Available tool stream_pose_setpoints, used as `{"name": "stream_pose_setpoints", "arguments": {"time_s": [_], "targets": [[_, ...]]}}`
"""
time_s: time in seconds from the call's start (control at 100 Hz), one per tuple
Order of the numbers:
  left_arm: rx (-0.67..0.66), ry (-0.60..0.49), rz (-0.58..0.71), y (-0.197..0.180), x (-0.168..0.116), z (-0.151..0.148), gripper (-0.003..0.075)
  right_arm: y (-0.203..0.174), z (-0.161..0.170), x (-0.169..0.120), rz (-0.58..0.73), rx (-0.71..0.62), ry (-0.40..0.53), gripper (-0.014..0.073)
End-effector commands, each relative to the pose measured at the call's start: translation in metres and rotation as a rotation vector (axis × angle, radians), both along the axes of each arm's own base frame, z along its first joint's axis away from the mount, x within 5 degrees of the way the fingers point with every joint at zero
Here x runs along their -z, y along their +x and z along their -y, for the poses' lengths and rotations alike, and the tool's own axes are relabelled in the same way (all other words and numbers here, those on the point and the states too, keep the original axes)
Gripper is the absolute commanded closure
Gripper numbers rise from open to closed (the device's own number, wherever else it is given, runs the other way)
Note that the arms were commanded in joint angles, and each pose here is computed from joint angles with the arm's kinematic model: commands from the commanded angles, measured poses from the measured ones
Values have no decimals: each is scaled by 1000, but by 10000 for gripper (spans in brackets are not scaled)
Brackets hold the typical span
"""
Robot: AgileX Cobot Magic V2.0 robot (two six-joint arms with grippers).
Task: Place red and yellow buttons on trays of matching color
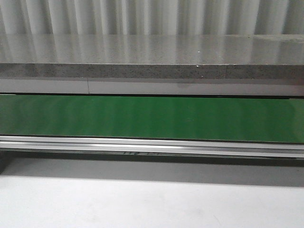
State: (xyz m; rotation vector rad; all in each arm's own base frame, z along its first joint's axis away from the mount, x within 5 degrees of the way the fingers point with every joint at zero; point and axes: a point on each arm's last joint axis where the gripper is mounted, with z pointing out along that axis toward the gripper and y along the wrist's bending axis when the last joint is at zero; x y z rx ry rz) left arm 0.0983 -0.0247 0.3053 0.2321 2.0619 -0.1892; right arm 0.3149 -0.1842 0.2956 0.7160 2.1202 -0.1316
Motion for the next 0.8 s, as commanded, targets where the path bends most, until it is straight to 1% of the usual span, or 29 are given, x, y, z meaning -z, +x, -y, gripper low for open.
{"name": "stream_pose_setpoints", "arguments": {"time_s": [0.0, 0.03, 0.18, 0.25, 0.43, 0.52, 0.68, 0.79], "targets": [[-1, -38, 90, 3, -14, 2, 741, -9, -23, -45, 62, -71, -109, 645], [-1, -38, 90, 3, -14, 2, 741, -10, -32, -49, 59, -96, -110, 666], [-1, -38, 90, 3, -14, 2, 741, -19, -74, -68, 71, -212, -132, 660], [-1, -38, 90, 3, -14, 2, 741, -24, -94, -75, 75, -277, -165, 660], [-1, -38, 90, 3, -14, 2, 741, -38, -140, -82, 52, -443, -234, 660], [-1, -38, 90, 3, -14, 2, 741, -49, -159, -84, 68, -511, -256, 660], [-1, -38, 90, 3, -14, 2, 741, -74, -181, -78, 99, -587, -266, 660], [-1, -38, 90, 3, -14, 2, 741, -95, -183, -72, 139, -565, -242, 660]]}}
